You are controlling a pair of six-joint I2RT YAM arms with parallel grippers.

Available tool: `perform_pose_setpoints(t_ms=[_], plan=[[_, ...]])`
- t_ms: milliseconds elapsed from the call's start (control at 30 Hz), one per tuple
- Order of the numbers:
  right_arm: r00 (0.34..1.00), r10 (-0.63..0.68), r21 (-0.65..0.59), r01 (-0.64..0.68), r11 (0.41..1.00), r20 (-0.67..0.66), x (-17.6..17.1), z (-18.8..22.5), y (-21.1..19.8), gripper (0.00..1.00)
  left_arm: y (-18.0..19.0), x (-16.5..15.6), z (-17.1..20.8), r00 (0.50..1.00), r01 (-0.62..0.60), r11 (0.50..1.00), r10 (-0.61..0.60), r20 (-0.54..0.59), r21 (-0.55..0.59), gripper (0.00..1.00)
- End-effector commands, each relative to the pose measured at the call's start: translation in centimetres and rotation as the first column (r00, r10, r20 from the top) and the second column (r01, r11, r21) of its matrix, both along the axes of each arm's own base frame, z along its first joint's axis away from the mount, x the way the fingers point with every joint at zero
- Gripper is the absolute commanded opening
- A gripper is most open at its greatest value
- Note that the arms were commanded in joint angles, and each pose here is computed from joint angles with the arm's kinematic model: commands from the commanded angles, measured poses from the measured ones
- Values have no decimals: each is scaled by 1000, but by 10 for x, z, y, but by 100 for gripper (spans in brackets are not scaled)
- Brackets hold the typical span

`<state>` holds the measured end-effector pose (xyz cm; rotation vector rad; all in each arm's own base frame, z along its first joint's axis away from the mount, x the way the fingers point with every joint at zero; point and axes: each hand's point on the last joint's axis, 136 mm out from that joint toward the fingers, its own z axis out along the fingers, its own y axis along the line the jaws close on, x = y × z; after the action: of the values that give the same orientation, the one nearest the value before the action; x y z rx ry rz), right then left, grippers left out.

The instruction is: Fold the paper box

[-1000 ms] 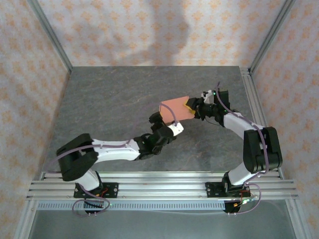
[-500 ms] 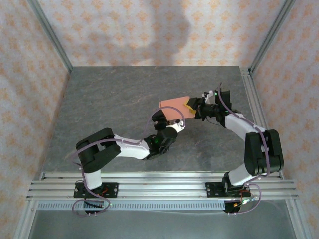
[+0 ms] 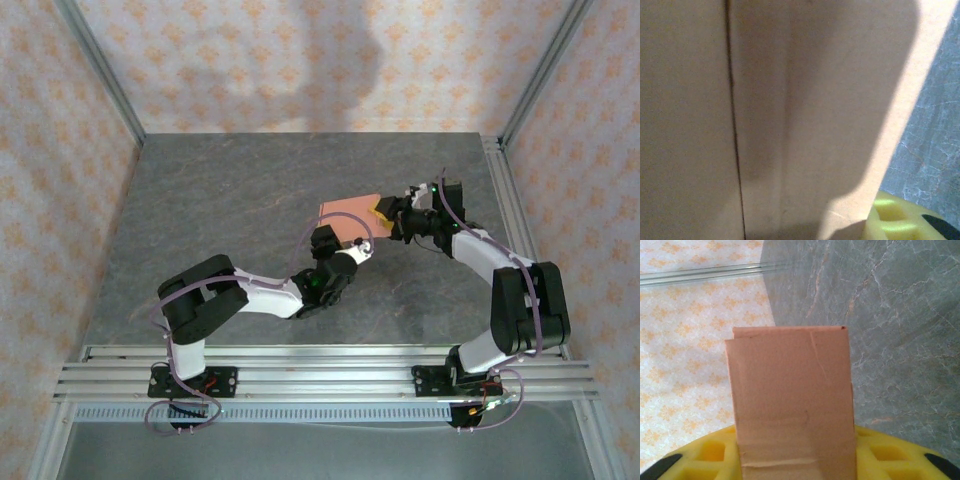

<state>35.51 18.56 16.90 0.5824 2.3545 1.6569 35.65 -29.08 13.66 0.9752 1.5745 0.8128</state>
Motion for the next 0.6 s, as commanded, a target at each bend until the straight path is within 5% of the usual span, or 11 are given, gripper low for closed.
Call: perform_pose_setpoints(t_ms=[0, 133, 300, 567], plan=[[999, 4, 17, -4, 1000, 37, -3, 10, 2, 57, 6, 4, 22, 999, -33, 994, 33, 4, -109, 42], [995, -45, -20, 47, 999, 84, 5, 13, -6, 71, 9, -1, 13, 995, -20, 989, 5, -102, -146, 42], [979, -157, -96, 170, 981, 129, 14, 12, -34, 73, 14, -14, -9, 955, -18, 984, -35, -295, -174, 42], [966, -108, -254, 168, 952, 234, 5, 18, -51, 73, 23, -42, -33, 813, -45, 972, -100, -574, -233, 42]])
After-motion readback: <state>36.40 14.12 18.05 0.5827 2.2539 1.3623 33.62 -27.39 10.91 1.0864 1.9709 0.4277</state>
